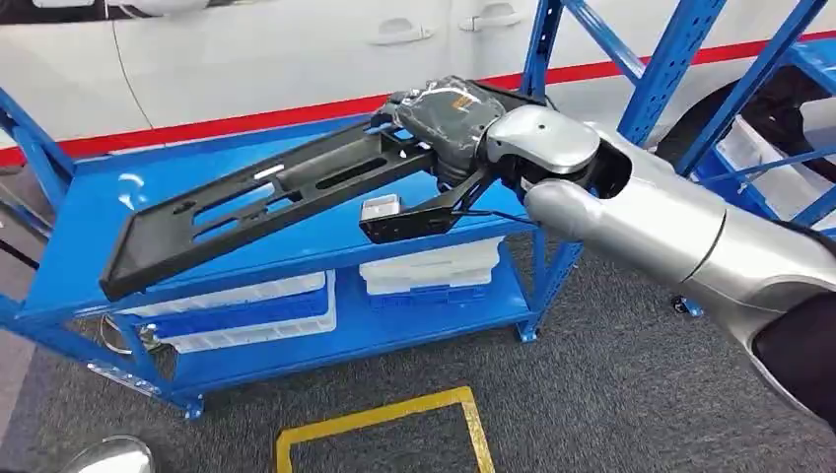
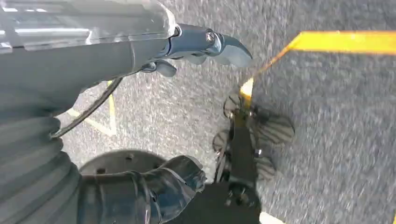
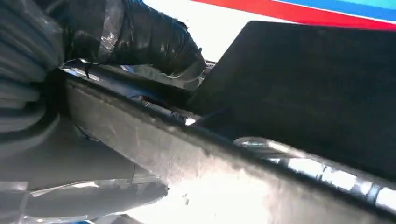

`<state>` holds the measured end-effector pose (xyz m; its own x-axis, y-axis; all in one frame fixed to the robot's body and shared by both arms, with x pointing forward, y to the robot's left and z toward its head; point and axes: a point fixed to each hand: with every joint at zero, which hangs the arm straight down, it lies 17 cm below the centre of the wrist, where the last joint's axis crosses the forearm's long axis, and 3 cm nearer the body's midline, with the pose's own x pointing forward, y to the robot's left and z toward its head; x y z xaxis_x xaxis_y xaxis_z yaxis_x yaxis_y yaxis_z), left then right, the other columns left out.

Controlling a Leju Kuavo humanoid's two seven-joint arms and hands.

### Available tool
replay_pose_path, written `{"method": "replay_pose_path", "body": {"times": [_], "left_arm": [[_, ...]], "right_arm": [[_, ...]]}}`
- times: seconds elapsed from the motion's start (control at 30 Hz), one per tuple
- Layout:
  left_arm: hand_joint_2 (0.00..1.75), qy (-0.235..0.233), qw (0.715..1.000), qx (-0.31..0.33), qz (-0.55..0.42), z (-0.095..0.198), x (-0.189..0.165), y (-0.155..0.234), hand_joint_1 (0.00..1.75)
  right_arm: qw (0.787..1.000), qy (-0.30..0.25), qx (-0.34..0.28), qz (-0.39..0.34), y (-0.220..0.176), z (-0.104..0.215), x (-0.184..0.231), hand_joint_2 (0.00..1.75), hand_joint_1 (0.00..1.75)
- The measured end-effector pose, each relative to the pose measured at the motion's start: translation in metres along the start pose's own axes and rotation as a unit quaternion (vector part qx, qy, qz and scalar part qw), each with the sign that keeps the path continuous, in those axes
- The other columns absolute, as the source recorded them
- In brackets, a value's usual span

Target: Take the parts from the cabinet and place them on the table.

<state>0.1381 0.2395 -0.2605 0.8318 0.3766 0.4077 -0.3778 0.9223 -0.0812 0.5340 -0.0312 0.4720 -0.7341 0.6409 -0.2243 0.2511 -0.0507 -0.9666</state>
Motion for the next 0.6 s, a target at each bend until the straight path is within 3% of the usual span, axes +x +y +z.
{"method": "replay_pose_path", "body": {"times": [0.27,0.6], "left_arm": [[1.75,-0.005,1.0,-0.004,-0.005,0.0,0.003,-0.002,0.0],[1.75,-0.006,1.0,-0.008,-0.01,0.0,0.004,-0.003,0.0]], "right_arm": [[0.999,-0.004,-0.031,0.035,-0.007,0.003,-0.003,1.75,1.75],[0.998,-0.008,-0.054,0.019,0.001,0.011,-0.008,1.75,1.75]]}}
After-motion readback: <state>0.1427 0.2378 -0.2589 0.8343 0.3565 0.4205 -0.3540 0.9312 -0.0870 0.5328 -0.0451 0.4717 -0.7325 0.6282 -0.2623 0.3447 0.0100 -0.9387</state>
